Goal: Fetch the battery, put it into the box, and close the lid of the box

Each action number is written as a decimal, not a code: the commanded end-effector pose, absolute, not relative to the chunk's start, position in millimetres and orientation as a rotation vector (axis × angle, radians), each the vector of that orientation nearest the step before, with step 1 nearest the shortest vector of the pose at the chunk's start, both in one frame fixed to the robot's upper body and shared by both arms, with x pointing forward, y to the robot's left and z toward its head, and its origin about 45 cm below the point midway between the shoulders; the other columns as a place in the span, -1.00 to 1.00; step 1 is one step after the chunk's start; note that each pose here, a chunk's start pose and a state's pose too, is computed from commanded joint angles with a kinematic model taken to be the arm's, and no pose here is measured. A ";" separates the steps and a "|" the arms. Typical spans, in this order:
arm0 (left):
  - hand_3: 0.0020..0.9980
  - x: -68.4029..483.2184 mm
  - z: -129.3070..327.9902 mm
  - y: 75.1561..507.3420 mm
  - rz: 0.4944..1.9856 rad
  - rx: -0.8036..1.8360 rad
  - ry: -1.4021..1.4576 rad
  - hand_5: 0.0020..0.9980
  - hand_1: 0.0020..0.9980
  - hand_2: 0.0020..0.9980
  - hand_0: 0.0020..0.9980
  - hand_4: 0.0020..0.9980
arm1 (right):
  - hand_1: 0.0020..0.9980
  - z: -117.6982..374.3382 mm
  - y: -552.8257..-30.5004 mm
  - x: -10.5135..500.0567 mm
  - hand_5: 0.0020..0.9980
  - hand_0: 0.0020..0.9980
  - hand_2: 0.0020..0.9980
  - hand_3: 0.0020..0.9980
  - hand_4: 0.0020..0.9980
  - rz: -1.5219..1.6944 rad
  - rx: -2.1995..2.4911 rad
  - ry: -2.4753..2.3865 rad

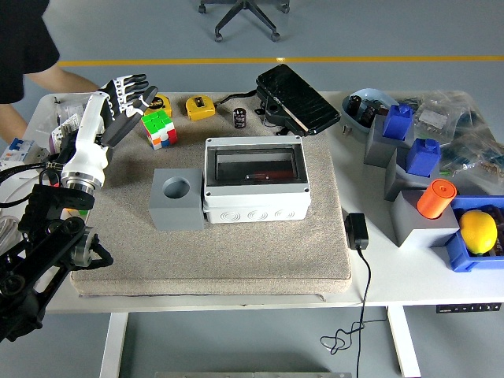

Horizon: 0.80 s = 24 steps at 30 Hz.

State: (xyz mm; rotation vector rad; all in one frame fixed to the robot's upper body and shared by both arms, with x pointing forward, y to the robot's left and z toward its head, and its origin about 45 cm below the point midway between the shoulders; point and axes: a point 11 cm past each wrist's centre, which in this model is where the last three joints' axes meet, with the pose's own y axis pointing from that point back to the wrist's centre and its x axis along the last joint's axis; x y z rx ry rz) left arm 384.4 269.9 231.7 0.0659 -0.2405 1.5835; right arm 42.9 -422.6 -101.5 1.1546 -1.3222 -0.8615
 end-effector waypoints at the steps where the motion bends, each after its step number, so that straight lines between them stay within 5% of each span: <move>1: 0.44 384.0 231.4 271.4 1.588 0.064 -0.238 0.22 0.47 0.47 0.32 0.99 | 0.33 -101.7 -422.2 42.9 -0.09 0.26 0.35 0.16 0.90 -0.862 1.155 -1.320; 24: 0.28 384.8 234.5 284.4 1.632 -0.012 -0.180 0.18 0.28 0.32 0.15 0.98 | 0.34 -103.1 -420.7 41.9 -0.10 0.26 0.36 0.16 0.90 -0.861 1.153 -1.299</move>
